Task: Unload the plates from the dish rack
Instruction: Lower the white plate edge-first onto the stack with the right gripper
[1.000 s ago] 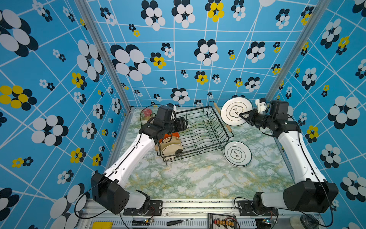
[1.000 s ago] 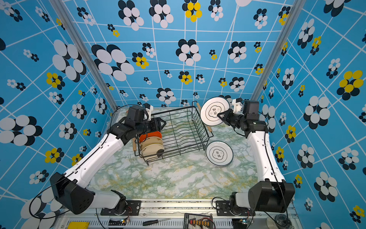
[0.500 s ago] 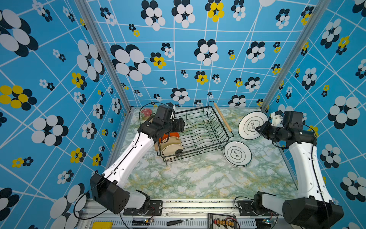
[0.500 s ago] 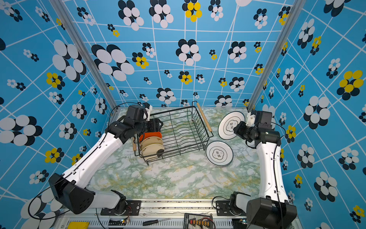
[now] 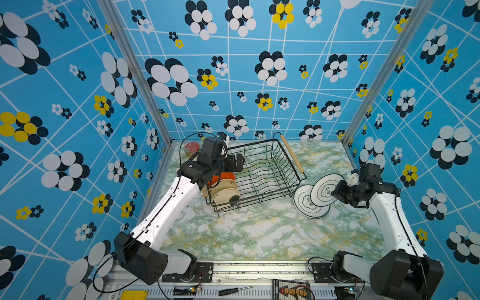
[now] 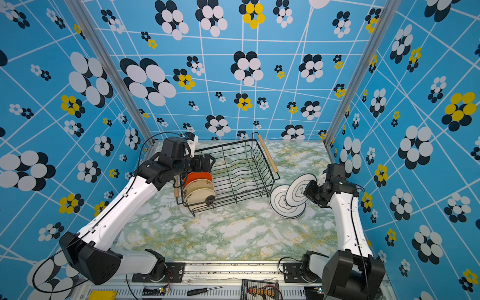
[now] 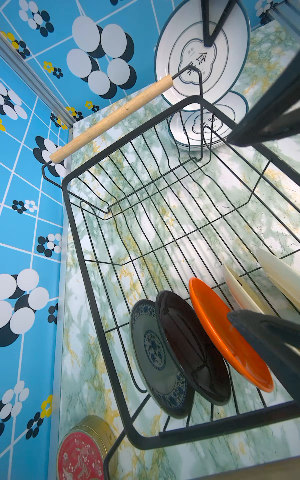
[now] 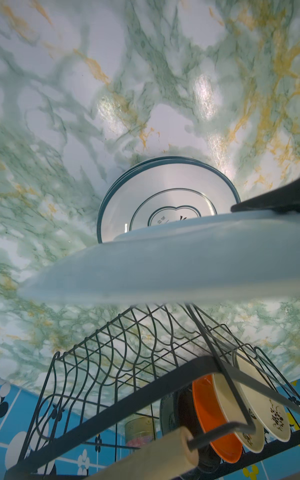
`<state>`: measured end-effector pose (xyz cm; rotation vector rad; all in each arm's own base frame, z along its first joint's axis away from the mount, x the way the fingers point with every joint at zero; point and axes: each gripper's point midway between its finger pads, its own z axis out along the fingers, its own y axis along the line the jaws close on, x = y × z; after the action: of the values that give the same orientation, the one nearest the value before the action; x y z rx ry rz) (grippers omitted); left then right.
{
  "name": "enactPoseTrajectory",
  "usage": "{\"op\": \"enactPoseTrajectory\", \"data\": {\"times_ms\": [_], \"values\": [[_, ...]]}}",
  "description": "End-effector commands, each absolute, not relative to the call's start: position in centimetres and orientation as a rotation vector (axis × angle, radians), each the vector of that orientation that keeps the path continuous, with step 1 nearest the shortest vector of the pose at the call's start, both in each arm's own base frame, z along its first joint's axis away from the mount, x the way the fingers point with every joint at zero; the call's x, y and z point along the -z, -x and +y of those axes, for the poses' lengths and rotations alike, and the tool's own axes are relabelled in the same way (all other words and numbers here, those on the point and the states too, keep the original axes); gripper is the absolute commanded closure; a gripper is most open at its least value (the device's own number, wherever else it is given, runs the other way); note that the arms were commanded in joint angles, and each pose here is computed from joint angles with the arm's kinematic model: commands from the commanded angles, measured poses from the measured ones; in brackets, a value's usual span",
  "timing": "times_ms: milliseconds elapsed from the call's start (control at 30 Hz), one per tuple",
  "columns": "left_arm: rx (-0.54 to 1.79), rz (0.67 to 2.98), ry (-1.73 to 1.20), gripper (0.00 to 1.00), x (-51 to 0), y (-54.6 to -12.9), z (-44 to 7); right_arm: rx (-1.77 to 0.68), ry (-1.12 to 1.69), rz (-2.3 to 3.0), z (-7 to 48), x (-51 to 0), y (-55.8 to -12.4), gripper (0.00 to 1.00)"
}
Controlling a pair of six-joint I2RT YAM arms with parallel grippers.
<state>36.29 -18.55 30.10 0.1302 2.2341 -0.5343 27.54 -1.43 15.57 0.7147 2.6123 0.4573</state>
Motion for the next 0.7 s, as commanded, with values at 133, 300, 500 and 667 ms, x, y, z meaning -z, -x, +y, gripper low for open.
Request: {"op": "enactPoseTrajectory", "data": {"times_ms": [133,300,500,667], "values": [[0.509,2.193,-0.150,0.01,-30.6,-36.1,-17.9,-0.527,-0.732,2.586,-0.8,-14.7,-27.7,1.00],[0.497,2.184,-0.146,0.01,-30.7,-36.0,-17.6,-0.603,-0.760,2.610,0.0,-13.1,-27.7,0.99],[0.534,2.202,-0.155,0.01,-30.3,-35.9,-18.1,-0.644,-0.783,2.617,0.4,-12.0,-27.7,0.97],[0.547,2.212,-0.147,0.01,-30.1,-35.8,-18.2,-0.710,-0.804,2.626,1.1,-11.2,-27.6,0.92]]}}
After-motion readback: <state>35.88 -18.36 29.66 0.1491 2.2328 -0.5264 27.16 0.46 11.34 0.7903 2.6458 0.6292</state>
